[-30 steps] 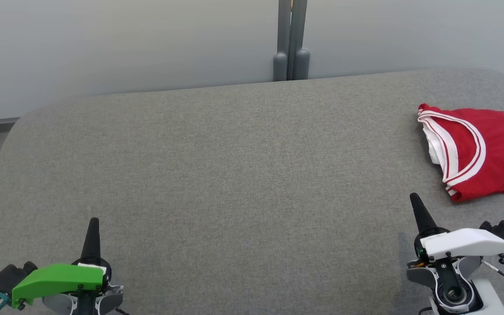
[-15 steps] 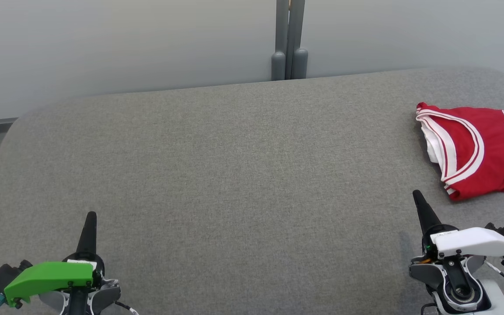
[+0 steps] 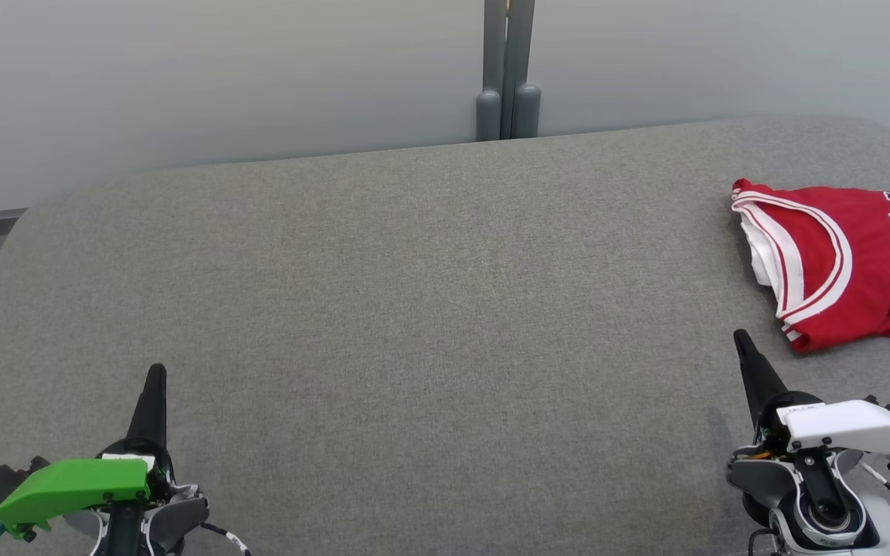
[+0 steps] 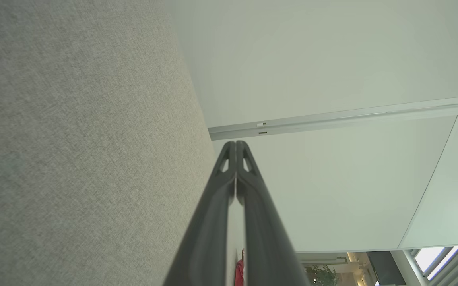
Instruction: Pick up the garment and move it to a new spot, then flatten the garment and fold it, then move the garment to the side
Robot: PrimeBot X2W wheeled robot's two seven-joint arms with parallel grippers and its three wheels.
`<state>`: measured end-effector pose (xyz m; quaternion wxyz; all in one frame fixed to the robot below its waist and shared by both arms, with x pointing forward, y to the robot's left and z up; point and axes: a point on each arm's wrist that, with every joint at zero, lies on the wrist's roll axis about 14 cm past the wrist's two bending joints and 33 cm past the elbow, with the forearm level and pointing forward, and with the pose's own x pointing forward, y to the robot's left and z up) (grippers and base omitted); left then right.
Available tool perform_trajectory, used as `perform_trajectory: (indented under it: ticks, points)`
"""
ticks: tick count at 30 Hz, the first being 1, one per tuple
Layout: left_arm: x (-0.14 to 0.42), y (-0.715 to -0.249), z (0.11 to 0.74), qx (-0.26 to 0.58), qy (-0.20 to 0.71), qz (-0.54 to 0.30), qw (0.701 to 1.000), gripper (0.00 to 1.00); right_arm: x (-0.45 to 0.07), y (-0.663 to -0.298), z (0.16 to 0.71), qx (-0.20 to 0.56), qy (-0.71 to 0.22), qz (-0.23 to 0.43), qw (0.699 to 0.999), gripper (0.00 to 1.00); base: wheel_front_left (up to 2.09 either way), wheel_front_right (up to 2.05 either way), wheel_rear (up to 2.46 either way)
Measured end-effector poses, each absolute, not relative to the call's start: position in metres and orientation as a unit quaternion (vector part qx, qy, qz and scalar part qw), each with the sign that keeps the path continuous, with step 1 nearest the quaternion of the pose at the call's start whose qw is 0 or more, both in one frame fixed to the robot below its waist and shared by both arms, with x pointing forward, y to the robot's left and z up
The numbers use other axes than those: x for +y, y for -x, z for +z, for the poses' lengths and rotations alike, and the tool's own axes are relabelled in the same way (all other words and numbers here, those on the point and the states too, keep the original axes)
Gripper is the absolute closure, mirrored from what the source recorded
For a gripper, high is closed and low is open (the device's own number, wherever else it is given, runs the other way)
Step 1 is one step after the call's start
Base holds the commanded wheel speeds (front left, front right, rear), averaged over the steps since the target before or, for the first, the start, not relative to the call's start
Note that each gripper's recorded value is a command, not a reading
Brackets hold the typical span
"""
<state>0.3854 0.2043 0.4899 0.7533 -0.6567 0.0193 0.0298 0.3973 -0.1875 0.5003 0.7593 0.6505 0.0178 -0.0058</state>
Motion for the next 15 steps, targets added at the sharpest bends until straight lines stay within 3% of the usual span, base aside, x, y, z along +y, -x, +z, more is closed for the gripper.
perform_trajectory:
  ticks: [15]
  points:
    - [0.2036,-0.389,0.4987,0.01,0.694,0.015,0.719,1.0,-0.1923,-0.3965,0.5063,0.007,-0.692,-0.001,0.722,1.0,0.0,0.0,0.0]
